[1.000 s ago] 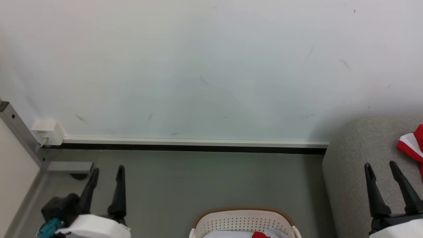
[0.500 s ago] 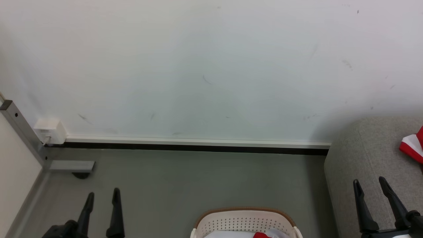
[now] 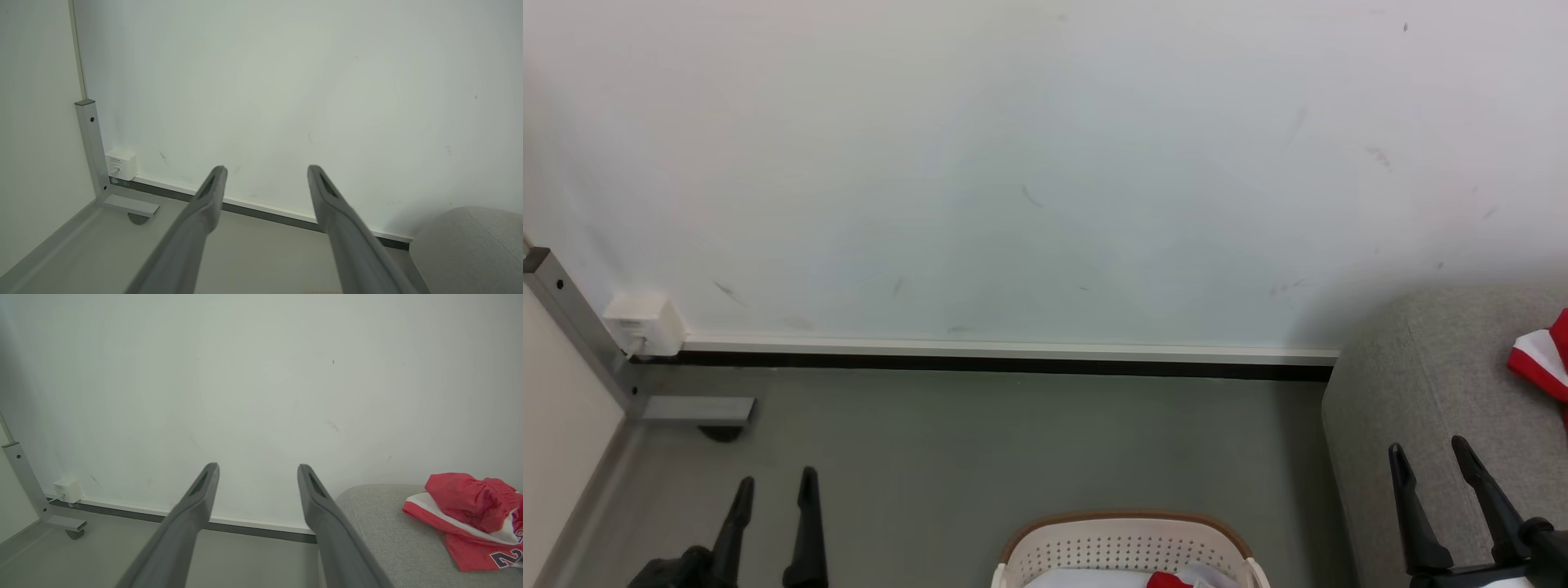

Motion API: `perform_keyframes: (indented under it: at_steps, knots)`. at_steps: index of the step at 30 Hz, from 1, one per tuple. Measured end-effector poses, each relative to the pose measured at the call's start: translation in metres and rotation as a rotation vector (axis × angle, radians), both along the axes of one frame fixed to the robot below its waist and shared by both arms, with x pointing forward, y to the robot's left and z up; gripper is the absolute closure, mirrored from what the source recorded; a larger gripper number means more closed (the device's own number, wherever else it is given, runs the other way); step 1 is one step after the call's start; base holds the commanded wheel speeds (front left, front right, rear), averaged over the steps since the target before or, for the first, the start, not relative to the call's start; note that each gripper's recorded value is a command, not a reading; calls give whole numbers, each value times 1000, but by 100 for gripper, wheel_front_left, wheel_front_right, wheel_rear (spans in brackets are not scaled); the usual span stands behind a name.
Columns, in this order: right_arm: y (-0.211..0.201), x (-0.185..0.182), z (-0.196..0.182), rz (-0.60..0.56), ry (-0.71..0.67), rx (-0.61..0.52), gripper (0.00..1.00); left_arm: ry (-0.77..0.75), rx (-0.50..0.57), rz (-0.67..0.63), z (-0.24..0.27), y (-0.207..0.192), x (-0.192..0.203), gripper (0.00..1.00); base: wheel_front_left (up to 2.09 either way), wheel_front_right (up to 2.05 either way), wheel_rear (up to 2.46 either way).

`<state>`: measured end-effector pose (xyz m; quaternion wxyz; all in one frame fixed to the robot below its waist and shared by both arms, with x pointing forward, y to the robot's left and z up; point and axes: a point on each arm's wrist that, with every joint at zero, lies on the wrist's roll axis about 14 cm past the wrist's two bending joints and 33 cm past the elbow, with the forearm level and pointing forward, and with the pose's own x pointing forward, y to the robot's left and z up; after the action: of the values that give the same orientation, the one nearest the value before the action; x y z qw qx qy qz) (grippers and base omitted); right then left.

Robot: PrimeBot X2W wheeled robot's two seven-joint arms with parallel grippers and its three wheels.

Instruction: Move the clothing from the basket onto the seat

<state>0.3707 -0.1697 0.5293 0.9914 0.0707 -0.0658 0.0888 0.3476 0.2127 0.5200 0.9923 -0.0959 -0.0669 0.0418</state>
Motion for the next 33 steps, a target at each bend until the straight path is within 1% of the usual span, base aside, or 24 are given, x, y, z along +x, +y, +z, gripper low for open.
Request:
perform_keyframes:
  at_steps: [4, 9, 16, 21, 24, 28, 33]
  knots:
    - [-1, 0, 0, -3, 1, 0, 0, 2, 0, -5, -1, -1, 2, 0, 0, 0, 0]
    - [-9, 6, 7, -17, -19, -5, 0, -1, -5, -58, 0, -15, 12, 0, 0, 0, 0]
    - [-37, 23, 17, -79, -42, -31, 0, -6, -11, -215, 1, -64, 45, 0, 0, 0, 0]
    - [-53, 40, 18, -124, -45, -36, 0, 26, -22, -330, -11, -103, 75, 0, 0, 0, 0]
    - [-61, 51, 19, -151, -52, -30, 0, 72, -21, -409, -29, -129, 91, 0, 0, 0, 0]
    - [-69, 66, 13, -182, -46, -20, 0, 193, 7, -512, -68, -158, 107, 0, 0, 0, 0]
    - [-80, 84, 9, -219, -52, -22, 0, 354, 7, -668, -114, -204, 118, 0, 0, 0, 0]
